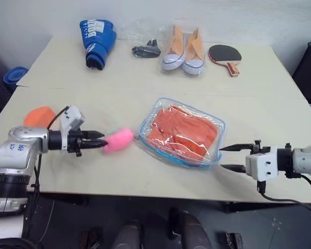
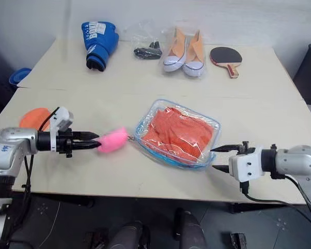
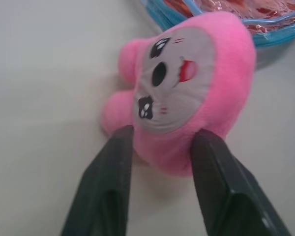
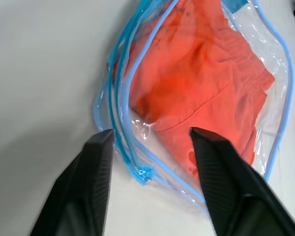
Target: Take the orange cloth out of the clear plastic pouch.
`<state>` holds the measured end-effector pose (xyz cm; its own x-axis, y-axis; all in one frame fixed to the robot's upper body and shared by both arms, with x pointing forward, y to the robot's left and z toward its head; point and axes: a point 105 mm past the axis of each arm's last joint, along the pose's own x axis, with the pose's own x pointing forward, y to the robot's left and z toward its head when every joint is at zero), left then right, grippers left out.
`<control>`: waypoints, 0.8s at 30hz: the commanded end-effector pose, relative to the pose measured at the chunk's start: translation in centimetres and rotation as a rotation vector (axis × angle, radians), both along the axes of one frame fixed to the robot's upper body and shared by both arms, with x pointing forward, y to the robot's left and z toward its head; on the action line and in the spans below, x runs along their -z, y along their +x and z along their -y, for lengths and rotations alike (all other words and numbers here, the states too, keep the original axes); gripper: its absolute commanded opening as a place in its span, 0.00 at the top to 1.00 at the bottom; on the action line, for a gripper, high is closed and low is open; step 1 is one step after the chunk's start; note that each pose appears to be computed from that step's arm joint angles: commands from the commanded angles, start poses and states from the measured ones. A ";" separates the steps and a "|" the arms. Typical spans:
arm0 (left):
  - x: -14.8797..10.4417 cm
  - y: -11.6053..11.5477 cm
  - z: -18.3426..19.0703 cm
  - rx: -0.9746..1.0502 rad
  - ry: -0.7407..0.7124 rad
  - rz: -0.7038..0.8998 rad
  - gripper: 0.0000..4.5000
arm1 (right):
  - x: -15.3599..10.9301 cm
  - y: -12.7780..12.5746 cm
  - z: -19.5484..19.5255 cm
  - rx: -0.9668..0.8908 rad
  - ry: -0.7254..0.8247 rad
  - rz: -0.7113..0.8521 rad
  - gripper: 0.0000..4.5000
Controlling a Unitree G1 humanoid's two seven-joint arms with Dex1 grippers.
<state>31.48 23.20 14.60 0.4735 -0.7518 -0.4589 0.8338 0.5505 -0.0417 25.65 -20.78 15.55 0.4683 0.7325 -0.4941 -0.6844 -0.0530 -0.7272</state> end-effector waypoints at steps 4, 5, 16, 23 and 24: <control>-2.3 -2.1 -4.8 -0.062 0.026 -0.037 0.24 | -3.2 -2.0 -0.8 0.155 0.263 -0.103 0.16; -2.6 -2.5 -5.3 -0.045 0.051 -0.038 0.24 | -3.5 -2.3 -1.2 0.166 0.303 -0.132 0.16; -9.6 2.9 6.8 0.508 0.486 0.612 0.24 | -5.2 -2.7 -6.2 0.216 0.605 -0.270 0.16; -7.1 4.9 10.3 0.706 0.686 0.859 0.24 | -5.0 -2.5 -6.6 0.238 0.613 -0.252 0.16; -7.0 5.1 10.5 0.711 0.689 0.874 0.24 | -5.0 -2.5 -6.6 0.241 0.616 -0.250 0.16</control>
